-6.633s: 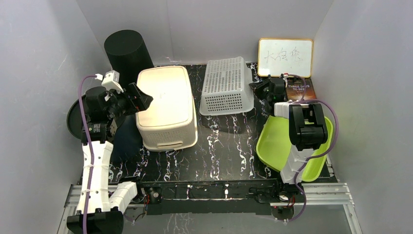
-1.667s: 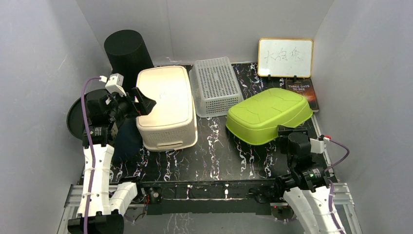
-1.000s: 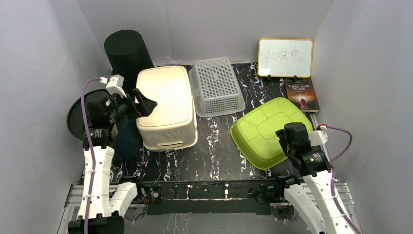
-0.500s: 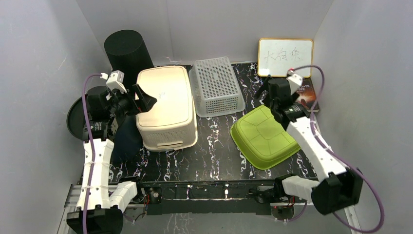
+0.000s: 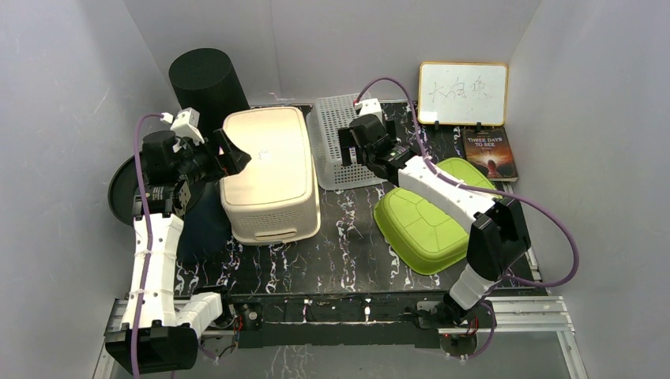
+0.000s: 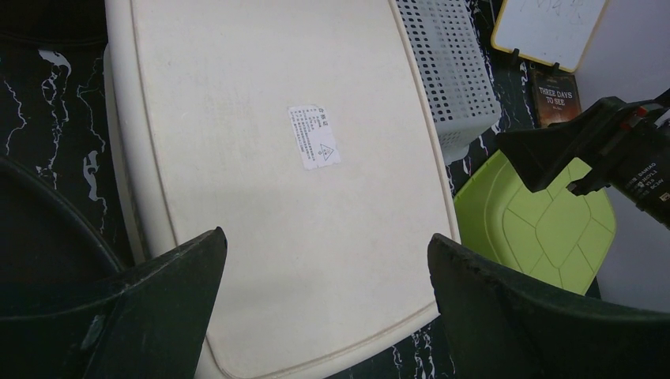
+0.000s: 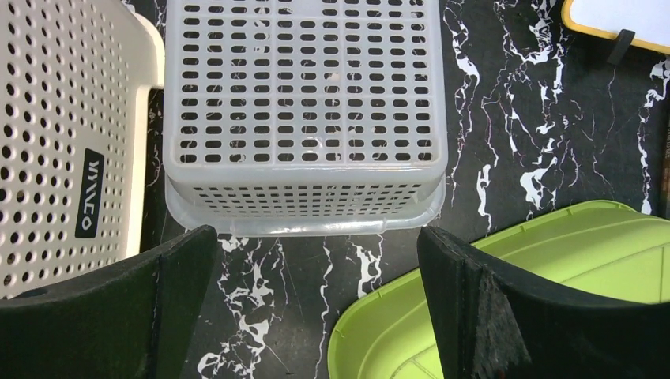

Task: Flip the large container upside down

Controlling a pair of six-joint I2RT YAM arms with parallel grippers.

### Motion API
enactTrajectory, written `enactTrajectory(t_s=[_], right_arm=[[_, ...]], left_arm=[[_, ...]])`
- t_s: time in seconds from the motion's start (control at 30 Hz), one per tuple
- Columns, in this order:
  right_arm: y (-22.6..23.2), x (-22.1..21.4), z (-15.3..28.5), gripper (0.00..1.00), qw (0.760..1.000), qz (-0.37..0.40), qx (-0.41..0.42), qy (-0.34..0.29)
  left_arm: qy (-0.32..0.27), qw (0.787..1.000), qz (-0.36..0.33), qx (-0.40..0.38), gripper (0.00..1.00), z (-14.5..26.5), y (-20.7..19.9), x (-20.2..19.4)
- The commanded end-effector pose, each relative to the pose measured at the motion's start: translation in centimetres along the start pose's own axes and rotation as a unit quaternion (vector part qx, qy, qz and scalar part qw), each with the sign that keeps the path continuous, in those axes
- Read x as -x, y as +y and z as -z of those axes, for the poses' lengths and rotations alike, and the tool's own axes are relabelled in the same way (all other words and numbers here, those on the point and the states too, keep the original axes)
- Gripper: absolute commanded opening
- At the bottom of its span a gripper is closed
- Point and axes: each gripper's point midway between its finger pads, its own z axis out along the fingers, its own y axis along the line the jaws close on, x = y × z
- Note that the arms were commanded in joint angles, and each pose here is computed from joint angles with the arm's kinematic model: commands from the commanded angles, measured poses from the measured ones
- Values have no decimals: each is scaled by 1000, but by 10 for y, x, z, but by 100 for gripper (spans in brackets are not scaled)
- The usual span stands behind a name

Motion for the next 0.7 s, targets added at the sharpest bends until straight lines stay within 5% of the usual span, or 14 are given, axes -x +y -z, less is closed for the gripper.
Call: enactTrajectory(t_s=[0.0,0.67], right_arm=[[-9,41,13,98,998,-4,-17,-60],[-18,55,50,98,991,-12,19,-134]], left_arm=[[29,999,15,24,98,2,8,-13],[32,999,-1,9,98,-4,0,-8]])
